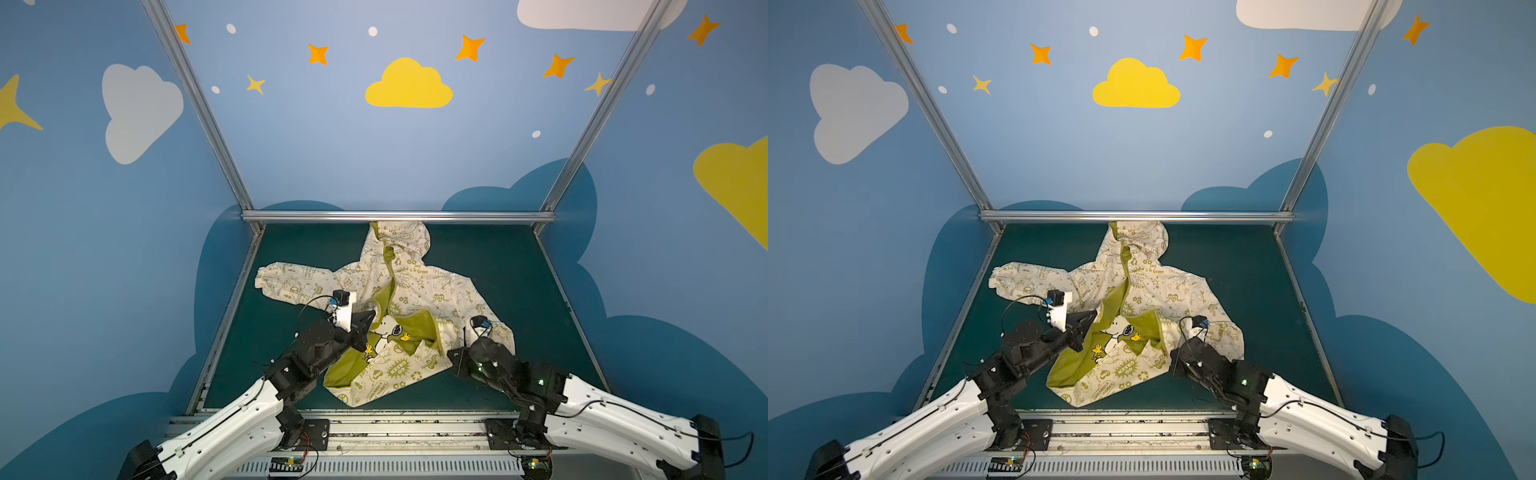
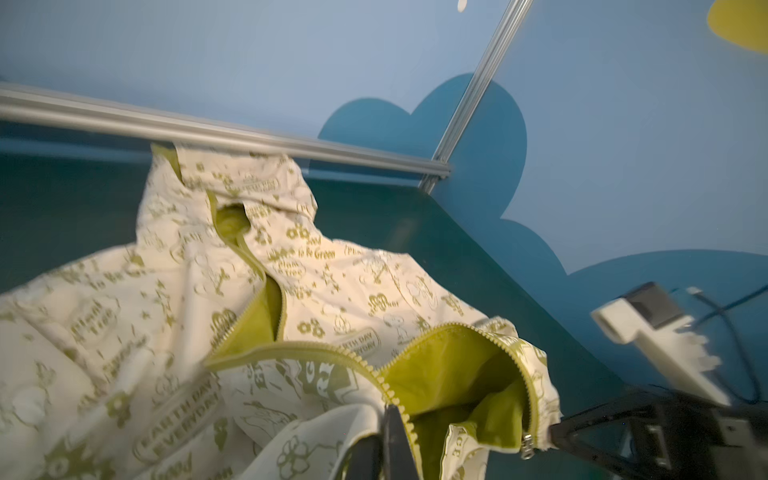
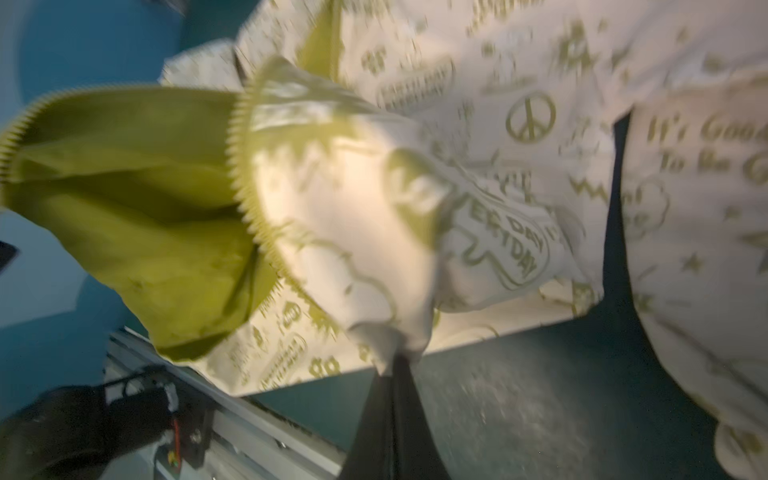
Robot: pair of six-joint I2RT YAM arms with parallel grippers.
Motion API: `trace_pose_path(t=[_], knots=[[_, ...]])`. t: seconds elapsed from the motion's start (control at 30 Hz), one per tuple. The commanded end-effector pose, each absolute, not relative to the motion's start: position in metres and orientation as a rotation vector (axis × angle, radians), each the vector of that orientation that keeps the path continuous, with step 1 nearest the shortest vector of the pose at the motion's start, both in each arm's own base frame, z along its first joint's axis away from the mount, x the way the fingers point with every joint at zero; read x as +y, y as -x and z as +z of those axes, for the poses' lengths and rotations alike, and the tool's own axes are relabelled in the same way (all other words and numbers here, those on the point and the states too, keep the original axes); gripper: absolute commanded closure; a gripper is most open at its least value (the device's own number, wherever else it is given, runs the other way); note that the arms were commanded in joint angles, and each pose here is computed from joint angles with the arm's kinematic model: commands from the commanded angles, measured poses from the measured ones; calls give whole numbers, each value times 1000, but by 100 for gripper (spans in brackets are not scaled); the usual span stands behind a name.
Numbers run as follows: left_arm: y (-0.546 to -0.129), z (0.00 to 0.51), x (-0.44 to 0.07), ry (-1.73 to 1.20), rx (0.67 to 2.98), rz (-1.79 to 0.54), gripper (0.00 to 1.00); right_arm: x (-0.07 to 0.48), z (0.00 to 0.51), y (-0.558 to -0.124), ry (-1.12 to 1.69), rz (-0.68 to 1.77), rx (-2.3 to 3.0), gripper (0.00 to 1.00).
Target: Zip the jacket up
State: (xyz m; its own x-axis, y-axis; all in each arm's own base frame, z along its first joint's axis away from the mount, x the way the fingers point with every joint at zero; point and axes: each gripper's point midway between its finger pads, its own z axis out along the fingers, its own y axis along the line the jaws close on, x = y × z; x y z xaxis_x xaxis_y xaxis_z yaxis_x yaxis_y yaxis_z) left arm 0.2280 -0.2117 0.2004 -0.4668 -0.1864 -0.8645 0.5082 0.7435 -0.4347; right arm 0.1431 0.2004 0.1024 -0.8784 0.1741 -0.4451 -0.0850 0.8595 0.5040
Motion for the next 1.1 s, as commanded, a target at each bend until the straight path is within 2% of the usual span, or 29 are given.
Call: trace_pose_path(t=[0.0,0.33,0.37,0.5,0.7,0.8,0.87,1.0,1.03,1.07], knots=[[-215,183,-212,-171,1971,-880,97,198,70,-114,-117,758,2744,100],[-205,154,-222,-168,2077,-879,97,204,47,-94,45,756,2889,100],[-204,153,-222,-177,2089,-872,97,209,44,-87,57,794,2934,100],[-205,150,-221,-175,2100,-859,97,254,55,-76,87,1195,2890,100],[-213,152,-207,-108,2084,-799,97,280,95,-98,79,1446,2662,100],[-218,153,-200,-86,2092,-799,97,285,97,-104,6,1531,2652,100],[-221,152,-198,-82,2099,-798,97,281,82,-104,-39,1478,2726,100],[-222,149,-204,-107,2126,-807,97,253,44,-96,-80,1190,2937,100],[-222,148,-206,-114,2136,-812,97,250,42,-94,-67,1153,2954,95],[-222,147,-207,-119,2149,-810,97,249,44,-93,-40,1116,2961,84]])
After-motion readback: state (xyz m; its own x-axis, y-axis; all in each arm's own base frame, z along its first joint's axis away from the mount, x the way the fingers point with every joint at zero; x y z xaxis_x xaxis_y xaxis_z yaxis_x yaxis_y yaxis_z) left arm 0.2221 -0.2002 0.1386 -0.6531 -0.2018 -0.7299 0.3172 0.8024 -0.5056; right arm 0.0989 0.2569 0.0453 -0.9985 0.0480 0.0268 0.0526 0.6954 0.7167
